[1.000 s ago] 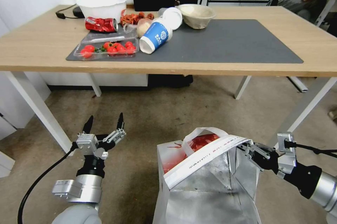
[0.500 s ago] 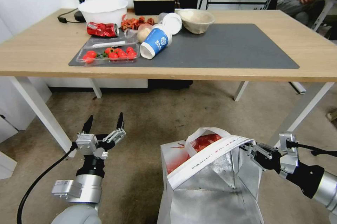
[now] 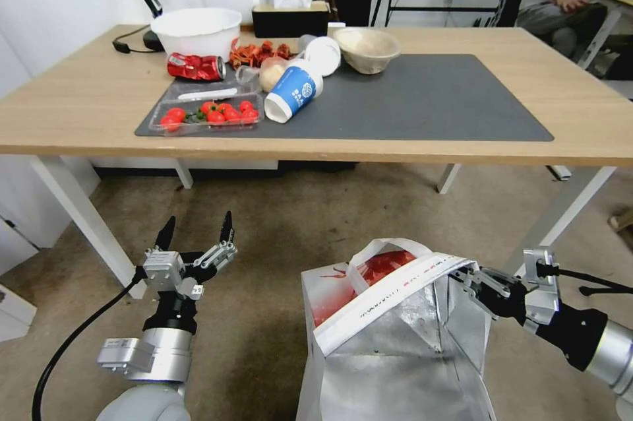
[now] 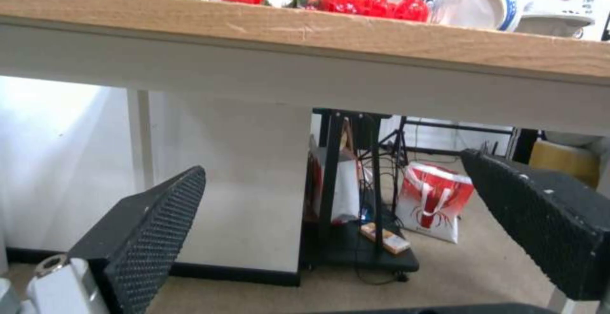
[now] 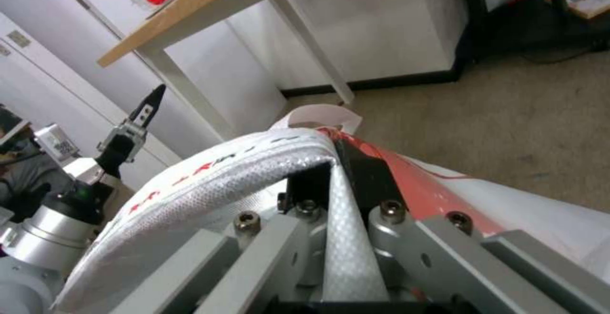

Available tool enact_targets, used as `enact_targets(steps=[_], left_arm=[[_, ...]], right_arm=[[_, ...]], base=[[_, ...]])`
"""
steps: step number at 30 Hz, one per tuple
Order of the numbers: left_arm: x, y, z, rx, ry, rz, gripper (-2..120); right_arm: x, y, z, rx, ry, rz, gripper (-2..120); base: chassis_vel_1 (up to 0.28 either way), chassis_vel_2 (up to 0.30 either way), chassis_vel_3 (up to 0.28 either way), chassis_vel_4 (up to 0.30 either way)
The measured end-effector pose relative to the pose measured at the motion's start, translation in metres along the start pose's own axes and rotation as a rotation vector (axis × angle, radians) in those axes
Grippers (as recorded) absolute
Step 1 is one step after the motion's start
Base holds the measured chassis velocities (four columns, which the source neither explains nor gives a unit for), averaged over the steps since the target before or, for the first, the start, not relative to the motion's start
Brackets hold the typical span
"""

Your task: Pick up the food delivery bag from the floor and place it on the table.

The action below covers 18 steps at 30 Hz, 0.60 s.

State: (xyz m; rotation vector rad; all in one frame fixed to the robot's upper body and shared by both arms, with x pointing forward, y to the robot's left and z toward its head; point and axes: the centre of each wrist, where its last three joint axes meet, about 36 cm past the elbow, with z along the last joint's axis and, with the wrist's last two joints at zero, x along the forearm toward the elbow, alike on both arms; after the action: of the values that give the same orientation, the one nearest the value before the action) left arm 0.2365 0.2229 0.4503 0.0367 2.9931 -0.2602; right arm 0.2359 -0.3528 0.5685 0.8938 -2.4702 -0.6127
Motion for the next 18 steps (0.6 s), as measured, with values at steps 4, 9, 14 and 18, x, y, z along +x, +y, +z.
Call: enact_targets(steps=[4,9,14,18], left_arm=[[0.0001,-0.0001,-0.0002,0.0,0.0,0.0,100],[-0.0001,-0.0004,-0.0002,0.0,-0.001,0.0,100],[-0.0003,-0.0006,-0.0008,0.001,-0.003,0.0,100],[-0.0003,-0.0008,-0.0014,0.001,-0.002,0.001,100]], right_arm=[[-0.0001,0.0006,0.0004,-0.001,-0.001,-0.001,0],[-0.0002,0.0015,0.0007,-0.001,0.0,-0.002,0],[-0.0002,0.0016,0.0,0.001,-0.001,0.0,0],[-0.0004,0.0016,-0.0005,0.003,-0.003,-0.001,0]], base=[[0.0,0.0,0.0,0.0],[0.0,0.0,0.0,0.0],[0.0,0.0,0.0,0.0],[0.0,0.0,0.0,0.0]])
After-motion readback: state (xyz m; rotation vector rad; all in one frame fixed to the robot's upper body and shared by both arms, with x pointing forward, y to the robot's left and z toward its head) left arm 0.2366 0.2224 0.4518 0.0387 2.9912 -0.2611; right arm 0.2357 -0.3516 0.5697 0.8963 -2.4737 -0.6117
